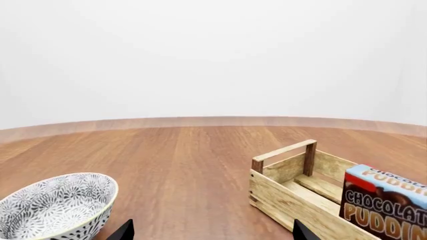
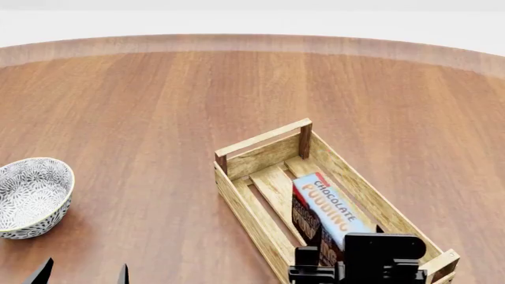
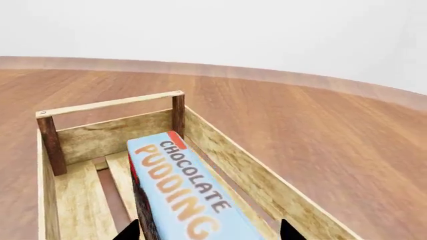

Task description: Pick up the chocolate pudding and put it in the tray.

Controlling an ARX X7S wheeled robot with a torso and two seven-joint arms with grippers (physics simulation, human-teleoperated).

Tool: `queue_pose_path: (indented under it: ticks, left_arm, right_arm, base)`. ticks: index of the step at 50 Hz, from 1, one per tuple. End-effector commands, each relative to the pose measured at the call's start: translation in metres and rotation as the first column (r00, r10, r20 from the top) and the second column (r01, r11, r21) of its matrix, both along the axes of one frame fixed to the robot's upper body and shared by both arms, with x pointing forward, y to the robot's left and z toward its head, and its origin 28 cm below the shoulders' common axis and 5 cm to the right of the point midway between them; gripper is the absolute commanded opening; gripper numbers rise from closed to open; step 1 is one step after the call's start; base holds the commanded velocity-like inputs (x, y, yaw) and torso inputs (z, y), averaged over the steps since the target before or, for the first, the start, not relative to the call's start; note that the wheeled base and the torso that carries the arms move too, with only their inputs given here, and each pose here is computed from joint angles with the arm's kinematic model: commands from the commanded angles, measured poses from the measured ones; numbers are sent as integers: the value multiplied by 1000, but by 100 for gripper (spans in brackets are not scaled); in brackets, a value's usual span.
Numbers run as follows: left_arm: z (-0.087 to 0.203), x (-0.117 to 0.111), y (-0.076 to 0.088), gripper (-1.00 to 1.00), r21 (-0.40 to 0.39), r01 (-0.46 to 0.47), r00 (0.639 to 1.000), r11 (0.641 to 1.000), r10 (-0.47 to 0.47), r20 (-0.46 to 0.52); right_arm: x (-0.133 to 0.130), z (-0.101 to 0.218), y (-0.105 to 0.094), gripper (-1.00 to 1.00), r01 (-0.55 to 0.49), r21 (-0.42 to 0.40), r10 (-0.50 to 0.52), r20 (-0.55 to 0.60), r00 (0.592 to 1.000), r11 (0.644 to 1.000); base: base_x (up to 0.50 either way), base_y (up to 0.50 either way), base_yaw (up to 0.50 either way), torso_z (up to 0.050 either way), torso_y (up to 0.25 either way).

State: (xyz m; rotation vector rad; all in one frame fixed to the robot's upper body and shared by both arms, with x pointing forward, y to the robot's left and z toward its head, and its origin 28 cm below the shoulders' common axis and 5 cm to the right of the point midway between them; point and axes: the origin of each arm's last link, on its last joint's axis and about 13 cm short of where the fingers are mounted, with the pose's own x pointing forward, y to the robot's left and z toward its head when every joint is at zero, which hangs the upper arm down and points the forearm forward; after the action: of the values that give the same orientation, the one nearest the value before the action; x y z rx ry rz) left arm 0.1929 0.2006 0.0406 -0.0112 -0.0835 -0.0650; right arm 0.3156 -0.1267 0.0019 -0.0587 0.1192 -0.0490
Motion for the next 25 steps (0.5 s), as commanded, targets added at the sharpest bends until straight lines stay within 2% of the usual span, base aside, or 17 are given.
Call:
queue_pose_path:
  ticks: [1,5,16,25]
  left_arm:
    - [0,0,0,100,1,0,1000,1000,0,2]
    - [8,-6,0,100,-6,3,1000,1000,-3,27]
    - [49,-48,-6,100,4,34,980,999,-34,194]
    - [59,-56,-5,100,12,8,969,1000,-11,246]
  right_arm:
    - [0,1,-1,100,8,-10,-8,4,1000,1000]
    - [-9,16,2,100,-12,39,8,79,997,999]
    - [-42,56,7,100,-60,22,54,222,974,998]
    - [-74,87,11,100,-89,20,76,352,933,996]
  base:
    - [0,0,0,0,0]
    - [0,0,0,0,0]
    - [0,0,0,0,0]
    - [0,0,0,0,0]
